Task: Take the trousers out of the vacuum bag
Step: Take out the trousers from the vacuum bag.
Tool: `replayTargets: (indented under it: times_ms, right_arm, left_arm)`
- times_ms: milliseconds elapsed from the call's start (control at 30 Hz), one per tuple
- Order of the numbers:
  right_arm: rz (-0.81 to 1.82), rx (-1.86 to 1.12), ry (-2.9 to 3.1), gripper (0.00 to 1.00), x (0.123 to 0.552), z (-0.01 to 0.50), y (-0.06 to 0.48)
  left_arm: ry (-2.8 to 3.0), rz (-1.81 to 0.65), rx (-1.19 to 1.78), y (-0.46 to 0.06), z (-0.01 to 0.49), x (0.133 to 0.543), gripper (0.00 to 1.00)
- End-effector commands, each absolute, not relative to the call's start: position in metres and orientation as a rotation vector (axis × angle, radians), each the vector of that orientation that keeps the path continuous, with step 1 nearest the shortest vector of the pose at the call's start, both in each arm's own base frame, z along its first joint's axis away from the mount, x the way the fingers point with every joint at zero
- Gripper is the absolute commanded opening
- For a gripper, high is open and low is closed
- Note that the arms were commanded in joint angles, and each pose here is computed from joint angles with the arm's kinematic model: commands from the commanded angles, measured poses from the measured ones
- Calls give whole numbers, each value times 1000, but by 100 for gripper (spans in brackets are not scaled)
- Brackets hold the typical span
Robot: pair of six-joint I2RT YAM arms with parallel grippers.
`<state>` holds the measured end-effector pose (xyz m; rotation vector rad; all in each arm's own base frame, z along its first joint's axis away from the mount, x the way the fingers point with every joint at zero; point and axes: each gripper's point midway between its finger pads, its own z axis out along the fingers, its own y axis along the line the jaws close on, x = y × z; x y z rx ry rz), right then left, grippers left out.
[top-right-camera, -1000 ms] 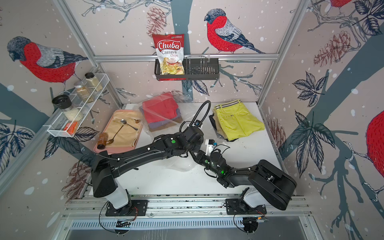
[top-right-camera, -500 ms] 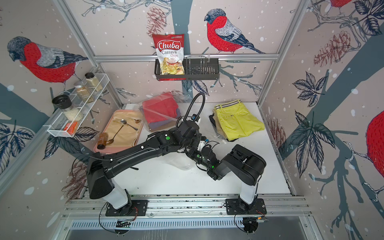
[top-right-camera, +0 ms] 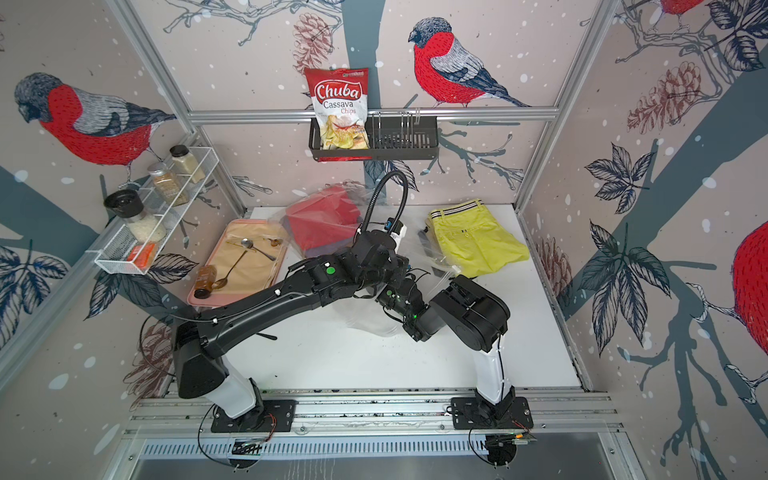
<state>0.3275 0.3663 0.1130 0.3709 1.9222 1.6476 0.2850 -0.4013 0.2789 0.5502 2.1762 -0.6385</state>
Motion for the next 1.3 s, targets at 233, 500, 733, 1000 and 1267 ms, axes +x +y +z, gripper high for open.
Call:
replayTargets:
  times_ms: [233,500,733,1000,1267]
  right_arm:
    - [1711,413,1825,44,363,128,365]
    - [1701,423,1811,48,388,130,384]
    - [1689,471,1825,56,410,121,403]
    - [1667,475,1854,66,431,114,424]
    - [1662,484,1867,68,451,108,440]
  left_arm:
    - [2117,-813,593,-430,309,255,0]
    - [2112,-821,612,-433,310,244,0]
    - [2123,-808,646,-433,296,242,0]
    - [2114,-839,668,-432,291,234,0]
    - [2099,-837,670,-428,295,229,0]
